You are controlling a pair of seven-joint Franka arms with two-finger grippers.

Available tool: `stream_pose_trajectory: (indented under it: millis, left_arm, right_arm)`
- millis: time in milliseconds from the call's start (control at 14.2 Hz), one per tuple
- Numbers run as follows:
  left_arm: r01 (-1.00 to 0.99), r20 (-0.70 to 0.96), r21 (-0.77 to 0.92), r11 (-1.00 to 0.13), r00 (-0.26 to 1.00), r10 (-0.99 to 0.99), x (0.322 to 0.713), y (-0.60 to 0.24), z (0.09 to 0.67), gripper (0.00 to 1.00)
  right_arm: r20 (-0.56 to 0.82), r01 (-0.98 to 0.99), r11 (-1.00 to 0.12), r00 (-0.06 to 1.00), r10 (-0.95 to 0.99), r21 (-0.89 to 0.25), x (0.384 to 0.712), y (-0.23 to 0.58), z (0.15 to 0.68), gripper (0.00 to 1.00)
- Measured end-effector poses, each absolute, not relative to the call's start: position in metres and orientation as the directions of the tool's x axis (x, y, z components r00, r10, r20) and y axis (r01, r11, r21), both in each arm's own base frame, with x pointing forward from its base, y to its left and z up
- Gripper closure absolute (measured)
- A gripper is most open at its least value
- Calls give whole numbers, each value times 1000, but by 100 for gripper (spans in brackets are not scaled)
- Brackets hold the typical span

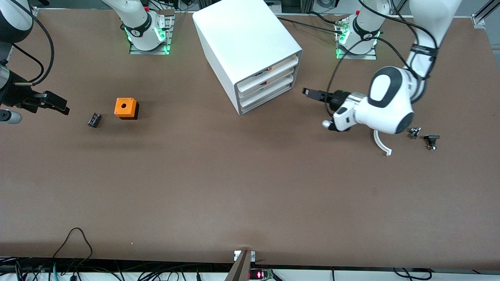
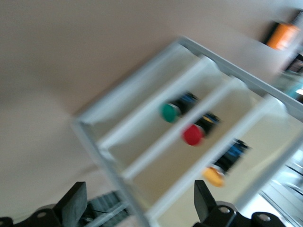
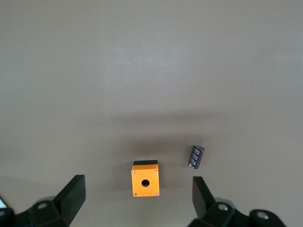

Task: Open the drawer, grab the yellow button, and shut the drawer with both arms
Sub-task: 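Reach the left gripper to the handle of the cabinet's middle drawer, then grip the drawer handle with the left gripper and pull the drawer open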

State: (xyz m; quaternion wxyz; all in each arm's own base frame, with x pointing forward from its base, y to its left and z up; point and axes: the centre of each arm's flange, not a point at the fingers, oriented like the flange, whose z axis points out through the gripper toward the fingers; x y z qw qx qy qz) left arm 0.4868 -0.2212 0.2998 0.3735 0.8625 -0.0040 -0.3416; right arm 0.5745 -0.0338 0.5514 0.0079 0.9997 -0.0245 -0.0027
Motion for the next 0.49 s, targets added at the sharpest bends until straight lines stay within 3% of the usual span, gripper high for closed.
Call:
stream_pose_trajectory:
  millis: [140,491]
  left_arm:
    - [266,-590,690,-673,745,-311,466,-246,294,0]
    - [257,-620,691,-676,691,-372,427,-274,279,0]
  right_arm:
    - [-5,-48,-999,999,-48,16,575,-33,551,0]
    - [-5,-47,-999,999,-47,6,575,-28,551,0]
